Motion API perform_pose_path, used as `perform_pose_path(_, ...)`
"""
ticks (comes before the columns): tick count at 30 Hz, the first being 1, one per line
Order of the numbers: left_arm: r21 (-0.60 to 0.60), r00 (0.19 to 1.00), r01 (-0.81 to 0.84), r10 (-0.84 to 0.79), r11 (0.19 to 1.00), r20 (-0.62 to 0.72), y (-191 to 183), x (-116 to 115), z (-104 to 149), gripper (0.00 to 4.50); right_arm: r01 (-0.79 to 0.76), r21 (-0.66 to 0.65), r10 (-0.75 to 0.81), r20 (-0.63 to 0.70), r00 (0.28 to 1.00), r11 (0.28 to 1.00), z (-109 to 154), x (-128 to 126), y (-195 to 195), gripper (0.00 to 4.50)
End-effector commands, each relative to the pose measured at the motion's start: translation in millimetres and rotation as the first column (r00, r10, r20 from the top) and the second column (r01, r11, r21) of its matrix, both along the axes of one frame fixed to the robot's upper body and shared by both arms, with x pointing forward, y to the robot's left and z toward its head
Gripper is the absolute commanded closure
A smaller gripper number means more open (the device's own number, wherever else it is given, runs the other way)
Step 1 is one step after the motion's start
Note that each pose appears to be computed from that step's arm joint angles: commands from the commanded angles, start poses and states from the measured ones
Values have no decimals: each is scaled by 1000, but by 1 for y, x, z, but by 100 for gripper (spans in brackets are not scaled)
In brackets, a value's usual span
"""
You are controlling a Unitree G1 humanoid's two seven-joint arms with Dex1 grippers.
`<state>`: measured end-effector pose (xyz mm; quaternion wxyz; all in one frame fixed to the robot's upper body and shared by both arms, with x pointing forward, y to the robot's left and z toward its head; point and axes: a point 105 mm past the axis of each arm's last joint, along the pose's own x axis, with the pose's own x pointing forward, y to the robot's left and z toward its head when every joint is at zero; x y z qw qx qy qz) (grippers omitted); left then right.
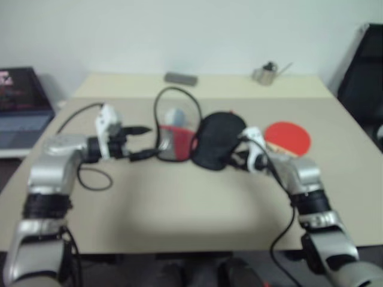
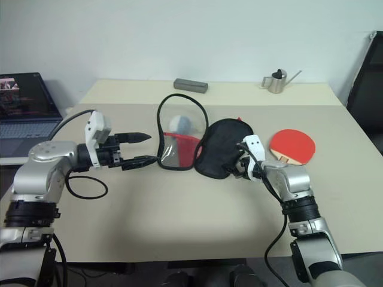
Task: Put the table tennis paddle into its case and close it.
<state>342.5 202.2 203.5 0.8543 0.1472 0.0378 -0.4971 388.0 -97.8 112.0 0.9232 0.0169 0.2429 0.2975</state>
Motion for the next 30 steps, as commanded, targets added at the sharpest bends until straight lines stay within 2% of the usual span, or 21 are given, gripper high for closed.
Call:
perform_pose_path(1,11,998,-8,7,1000,60,3,1,15,0,27,-22,-27,42,999,999,6,7,-3,96)
perform_pose_path(11,15,998,-11,10,1000,66,4,0,15,0,29,-43,-27,52,998,999,6,8,-4,447)
perform_pose_path(20,11,998,-6,5,1000,67,1,-3,13,0,30,-63,-27,51,998,998,9,10,-11,447)
perform_pose_path(30,-45,994,92,-90,995,55,-24,-17,18,0,69,-121,-64,47,997,990,14,13,-49,447)
